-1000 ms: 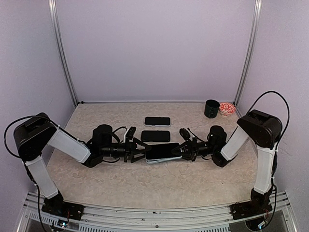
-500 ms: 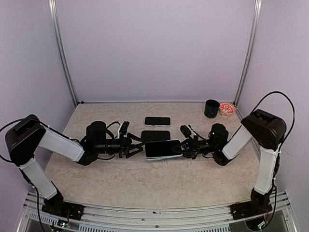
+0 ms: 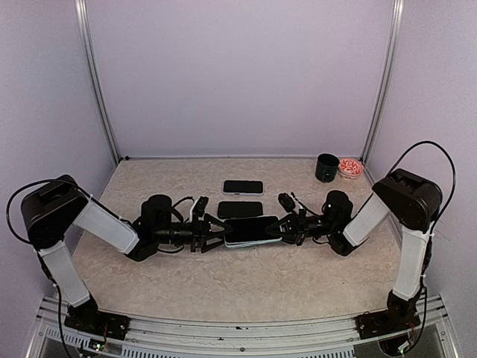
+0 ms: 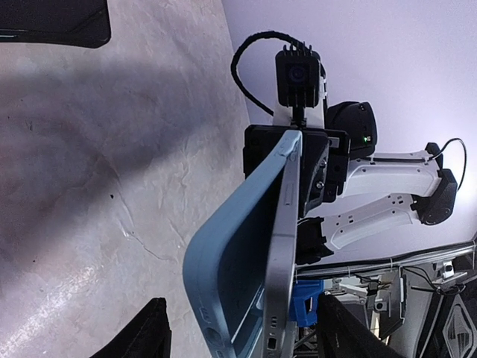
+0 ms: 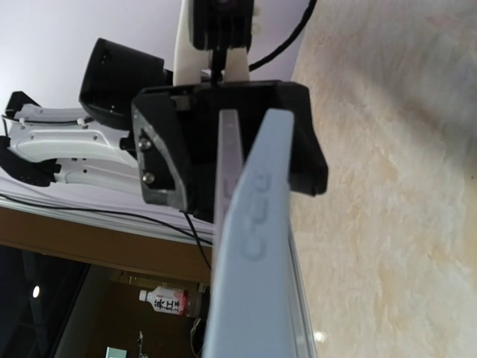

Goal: Put the phone into the phone case
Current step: Press the phone with the phone case.

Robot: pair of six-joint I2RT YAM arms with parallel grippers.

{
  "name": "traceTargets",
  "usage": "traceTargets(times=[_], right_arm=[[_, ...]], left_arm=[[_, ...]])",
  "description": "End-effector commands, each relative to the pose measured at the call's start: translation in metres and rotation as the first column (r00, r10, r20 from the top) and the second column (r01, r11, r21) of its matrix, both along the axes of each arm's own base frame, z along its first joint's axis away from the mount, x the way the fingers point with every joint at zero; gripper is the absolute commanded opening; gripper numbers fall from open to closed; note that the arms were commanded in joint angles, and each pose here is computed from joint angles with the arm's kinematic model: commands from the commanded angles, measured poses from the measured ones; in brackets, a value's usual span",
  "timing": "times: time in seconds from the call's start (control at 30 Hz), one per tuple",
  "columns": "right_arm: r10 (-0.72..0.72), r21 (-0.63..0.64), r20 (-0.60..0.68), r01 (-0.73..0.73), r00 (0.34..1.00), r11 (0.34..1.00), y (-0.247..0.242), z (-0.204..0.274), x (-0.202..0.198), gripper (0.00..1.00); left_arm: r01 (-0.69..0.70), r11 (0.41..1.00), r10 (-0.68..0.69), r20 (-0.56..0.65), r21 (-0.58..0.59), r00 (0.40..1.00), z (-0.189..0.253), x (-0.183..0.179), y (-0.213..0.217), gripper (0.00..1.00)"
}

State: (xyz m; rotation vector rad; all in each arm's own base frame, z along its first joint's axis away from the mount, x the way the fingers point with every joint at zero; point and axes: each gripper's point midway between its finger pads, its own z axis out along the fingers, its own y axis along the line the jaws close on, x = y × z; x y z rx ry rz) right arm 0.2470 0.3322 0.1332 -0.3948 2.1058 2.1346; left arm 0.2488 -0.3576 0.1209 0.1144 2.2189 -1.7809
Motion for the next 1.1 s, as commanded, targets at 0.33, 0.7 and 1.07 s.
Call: traceTargets(times=[0.33, 0.7, 1.07], right_arm=[[0.019, 0.042, 0.079, -0.022, 0.997, 0.999, 0.000, 0.016, 0.001, 0.11], [0.028, 0.037, 0.066, -0.031, 0.997, 0.999, 0.001, 0.010, 0.001, 0.11], [0.029, 0.033, 0.058, -0.031, 0.998, 0.999, 0.000, 0.004, 0.001, 0.13]], left_arm=[[0.067, 0.989, -0.062, 0.043, -0.135, 0.997, 0.025, -0.011, -0.016, 0.44], [0.081, 0.986, -0.073, 0.056, -0.145, 0.996, 0.032, -0.012, -0.017, 0.19], [0.070, 0.992, -0.065, 0.049, -0.101, 0.997, 0.022, -0.011, -0.015, 0.01]])
